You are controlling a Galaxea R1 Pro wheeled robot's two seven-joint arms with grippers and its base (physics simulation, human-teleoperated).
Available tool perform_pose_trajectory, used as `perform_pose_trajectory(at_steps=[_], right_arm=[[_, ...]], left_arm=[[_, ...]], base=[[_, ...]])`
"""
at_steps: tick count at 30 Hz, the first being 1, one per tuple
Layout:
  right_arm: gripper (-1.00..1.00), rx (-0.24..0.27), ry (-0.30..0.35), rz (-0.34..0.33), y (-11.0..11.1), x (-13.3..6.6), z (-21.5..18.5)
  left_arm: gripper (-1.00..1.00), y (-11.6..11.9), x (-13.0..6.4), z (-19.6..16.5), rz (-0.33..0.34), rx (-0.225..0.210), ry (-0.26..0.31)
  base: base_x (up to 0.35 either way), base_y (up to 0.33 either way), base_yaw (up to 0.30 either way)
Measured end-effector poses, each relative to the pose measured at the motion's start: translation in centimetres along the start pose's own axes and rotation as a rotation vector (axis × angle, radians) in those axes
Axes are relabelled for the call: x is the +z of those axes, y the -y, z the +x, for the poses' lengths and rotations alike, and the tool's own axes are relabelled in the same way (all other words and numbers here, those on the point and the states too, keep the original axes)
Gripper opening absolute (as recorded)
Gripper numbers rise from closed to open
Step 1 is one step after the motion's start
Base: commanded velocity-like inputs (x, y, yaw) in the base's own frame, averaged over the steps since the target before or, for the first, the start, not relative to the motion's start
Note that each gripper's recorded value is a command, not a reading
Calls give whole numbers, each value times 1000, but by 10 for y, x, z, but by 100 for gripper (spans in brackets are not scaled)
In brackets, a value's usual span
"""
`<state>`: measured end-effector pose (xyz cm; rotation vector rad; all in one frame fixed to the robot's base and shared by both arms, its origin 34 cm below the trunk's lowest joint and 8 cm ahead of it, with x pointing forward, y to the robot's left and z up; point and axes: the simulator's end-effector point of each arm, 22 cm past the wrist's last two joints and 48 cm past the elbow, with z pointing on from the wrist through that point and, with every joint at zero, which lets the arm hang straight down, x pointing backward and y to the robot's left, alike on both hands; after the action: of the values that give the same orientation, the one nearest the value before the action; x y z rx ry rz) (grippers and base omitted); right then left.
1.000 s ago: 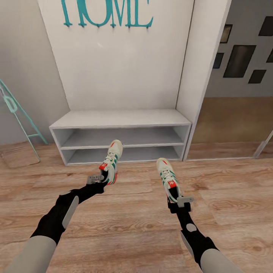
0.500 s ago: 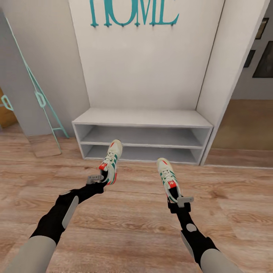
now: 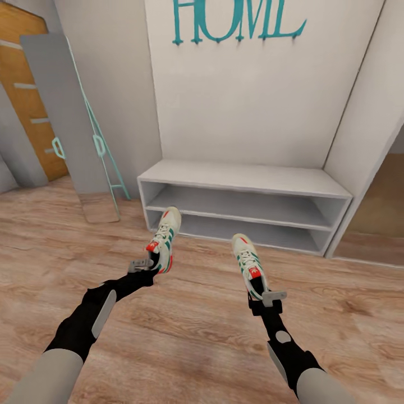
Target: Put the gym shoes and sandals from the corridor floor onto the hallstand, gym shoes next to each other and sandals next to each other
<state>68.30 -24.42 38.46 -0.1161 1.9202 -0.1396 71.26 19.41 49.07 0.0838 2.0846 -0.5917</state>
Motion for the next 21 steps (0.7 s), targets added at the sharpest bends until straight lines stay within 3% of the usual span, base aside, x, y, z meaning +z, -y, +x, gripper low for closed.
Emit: perform_pose_trajectory(at_steps=[21], right_arm=[[-100, 1, 14, 2, 1, -1, -9]], left_arm=[[-100, 3, -4, -7, 2, 6, 12]], base=[[13, 0, 296]])
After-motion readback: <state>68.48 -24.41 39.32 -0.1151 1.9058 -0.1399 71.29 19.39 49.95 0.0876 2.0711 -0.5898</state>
